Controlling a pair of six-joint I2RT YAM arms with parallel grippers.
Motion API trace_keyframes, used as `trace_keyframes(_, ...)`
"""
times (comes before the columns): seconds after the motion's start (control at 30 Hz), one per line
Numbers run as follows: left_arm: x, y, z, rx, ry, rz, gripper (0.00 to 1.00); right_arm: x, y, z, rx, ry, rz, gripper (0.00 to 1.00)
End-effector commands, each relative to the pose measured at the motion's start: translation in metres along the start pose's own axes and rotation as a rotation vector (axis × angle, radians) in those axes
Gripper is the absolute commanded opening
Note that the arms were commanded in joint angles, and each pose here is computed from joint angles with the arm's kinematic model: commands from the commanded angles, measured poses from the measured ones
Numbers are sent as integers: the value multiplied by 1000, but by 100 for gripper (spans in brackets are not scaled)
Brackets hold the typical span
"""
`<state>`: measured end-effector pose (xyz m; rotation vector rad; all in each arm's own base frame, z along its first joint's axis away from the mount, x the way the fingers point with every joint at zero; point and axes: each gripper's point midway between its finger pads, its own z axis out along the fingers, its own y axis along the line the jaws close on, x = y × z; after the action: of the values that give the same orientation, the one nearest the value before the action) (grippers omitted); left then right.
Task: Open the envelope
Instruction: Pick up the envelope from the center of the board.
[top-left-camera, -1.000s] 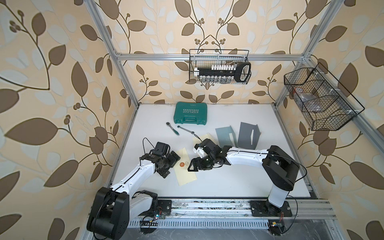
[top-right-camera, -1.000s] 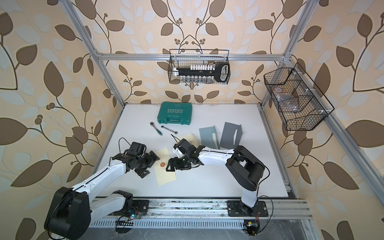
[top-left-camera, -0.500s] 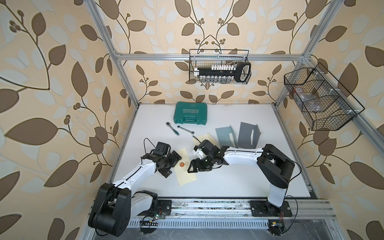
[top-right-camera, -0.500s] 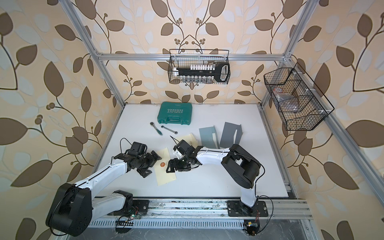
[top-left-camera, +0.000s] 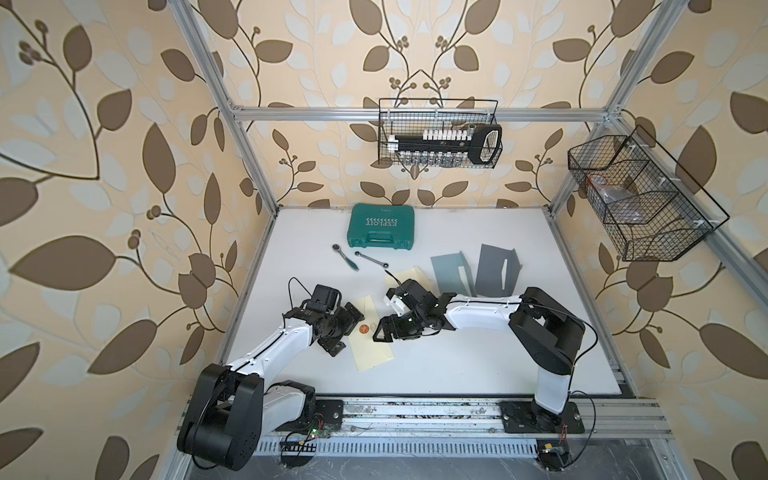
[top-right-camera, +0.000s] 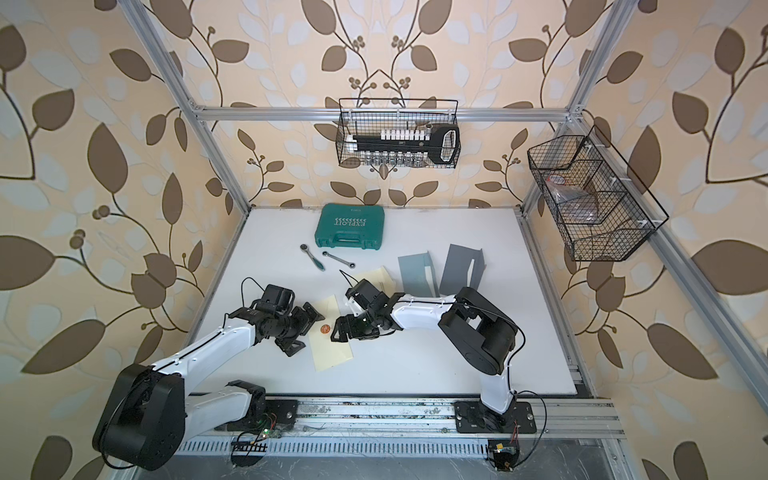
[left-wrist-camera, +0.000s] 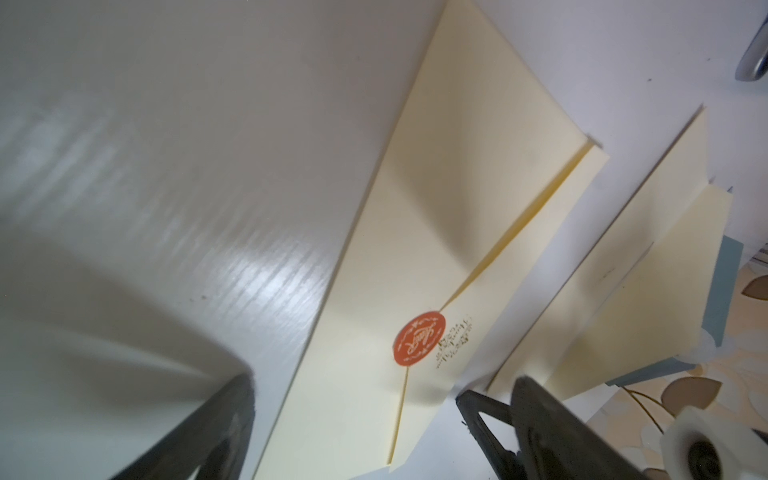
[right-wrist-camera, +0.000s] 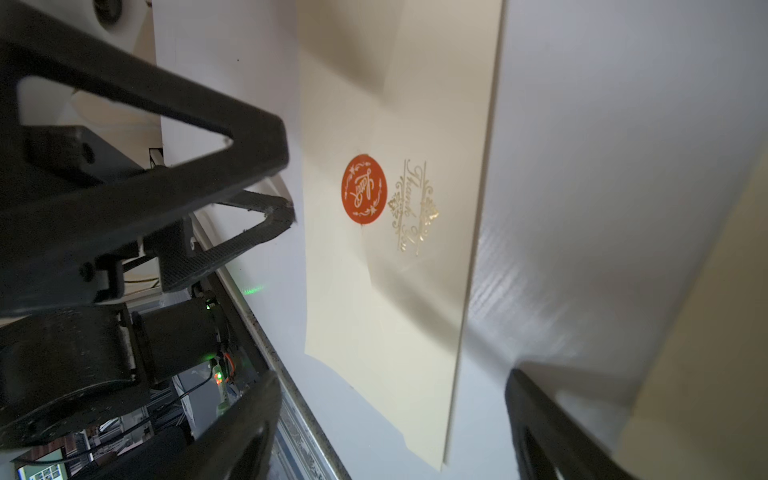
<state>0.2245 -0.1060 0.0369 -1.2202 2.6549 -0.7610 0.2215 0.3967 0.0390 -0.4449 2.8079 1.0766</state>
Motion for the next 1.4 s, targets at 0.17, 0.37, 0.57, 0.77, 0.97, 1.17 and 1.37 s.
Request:
trace_keyframes(0.17, 13, 5, 7, 14, 56, 23, 99, 5, -16, 10, 17, -28, 34, 83)
trace_keyframes(0.37, 12, 3, -1, -12, 45, 57, 99, 5, -21, 11, 6, -38, 70, 83)
trace_keyframes(0.57, 16, 2, -11, 7, 31, 78, 99, 5, -19, 13, -11, -33, 74, 83)
trace_keyframes(0.77, 27, -20, -12, 131, 58, 142, 98, 7, -20, 14, -15, -25, 84, 83)
trace_keyframes(0.97, 28, -19, -4, 118, 71, 141, 97, 10, -23, 17, -31, 0, 109, 84)
trace_keyframes(1.17, 27, -7, 3, 55, 80, 139, 97, 9, -23, 17, -33, 2, 114, 84)
trace_keyframes(1.37, 26, -1, 8, 34, 81, 126, 98, 12, -25, 18, -29, 11, 126, 84)
